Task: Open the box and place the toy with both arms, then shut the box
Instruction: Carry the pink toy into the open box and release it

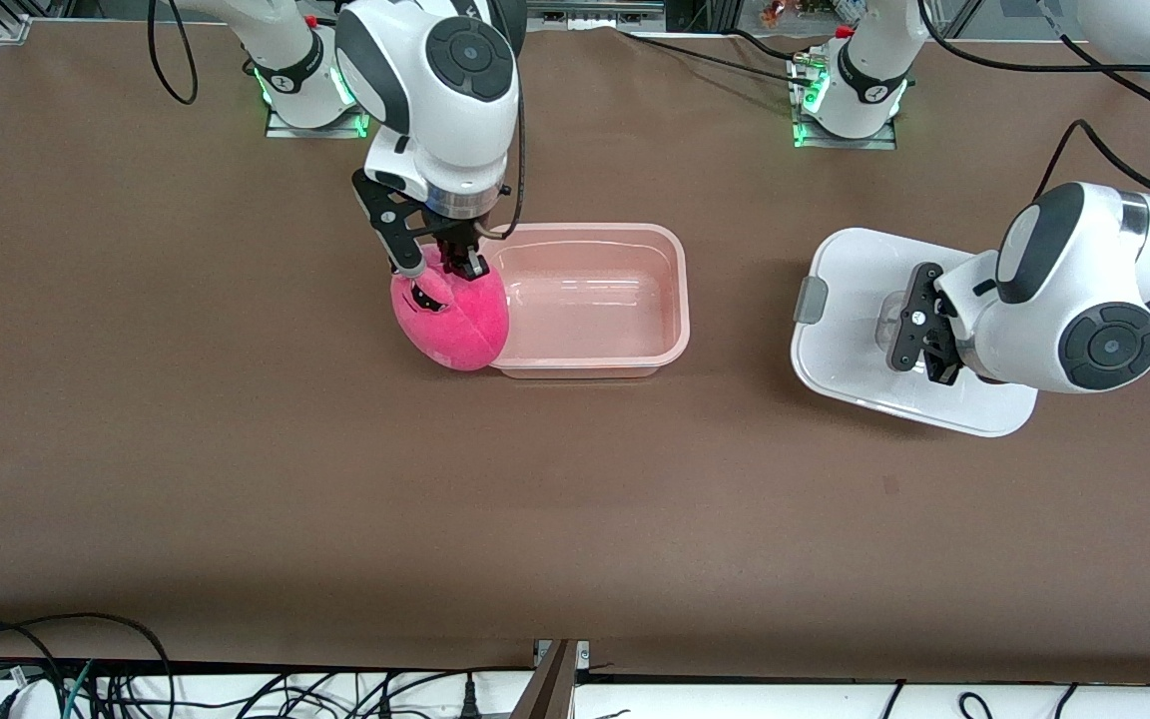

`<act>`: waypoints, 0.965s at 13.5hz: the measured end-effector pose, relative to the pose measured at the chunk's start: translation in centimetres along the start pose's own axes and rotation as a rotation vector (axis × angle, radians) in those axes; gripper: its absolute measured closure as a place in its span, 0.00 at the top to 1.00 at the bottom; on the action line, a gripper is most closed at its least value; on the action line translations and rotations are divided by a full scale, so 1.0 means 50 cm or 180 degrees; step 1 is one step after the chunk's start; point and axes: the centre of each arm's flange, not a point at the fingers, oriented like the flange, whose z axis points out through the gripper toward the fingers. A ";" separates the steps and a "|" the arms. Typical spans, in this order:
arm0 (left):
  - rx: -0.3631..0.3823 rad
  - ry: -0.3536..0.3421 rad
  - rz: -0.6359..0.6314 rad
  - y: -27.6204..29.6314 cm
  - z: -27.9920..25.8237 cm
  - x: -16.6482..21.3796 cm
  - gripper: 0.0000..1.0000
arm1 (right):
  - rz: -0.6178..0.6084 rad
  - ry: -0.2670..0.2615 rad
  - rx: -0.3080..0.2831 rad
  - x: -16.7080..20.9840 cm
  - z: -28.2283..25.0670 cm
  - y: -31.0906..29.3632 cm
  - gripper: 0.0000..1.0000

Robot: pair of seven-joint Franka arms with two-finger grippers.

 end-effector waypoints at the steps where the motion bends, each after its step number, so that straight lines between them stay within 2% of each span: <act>1: 0.0000 0.0000 0.0000 0.000 0.000 0.000 0.07 | 0.0001 0.0017 -0.0002 0.001 0.001 -0.002 0.04; 3: -0.0001 0.0000 0.0000 0.000 0.000 0.000 0.07 | 0.0005 0.0035 -0.0025 0.004 -0.004 0.000 0.04; 8: -0.0001 0.0000 0.0000 0.000 0.000 0.000 0.07 | 0.0006 0.0095 -0.0288 0.010 -0.010 0.025 0.04; 13: -0.0001 0.0000 0.0002 0.000 0.000 0.000 0.07 | -0.0046 0.0114 -0.0338 -0.011 0.000 0.026 0.04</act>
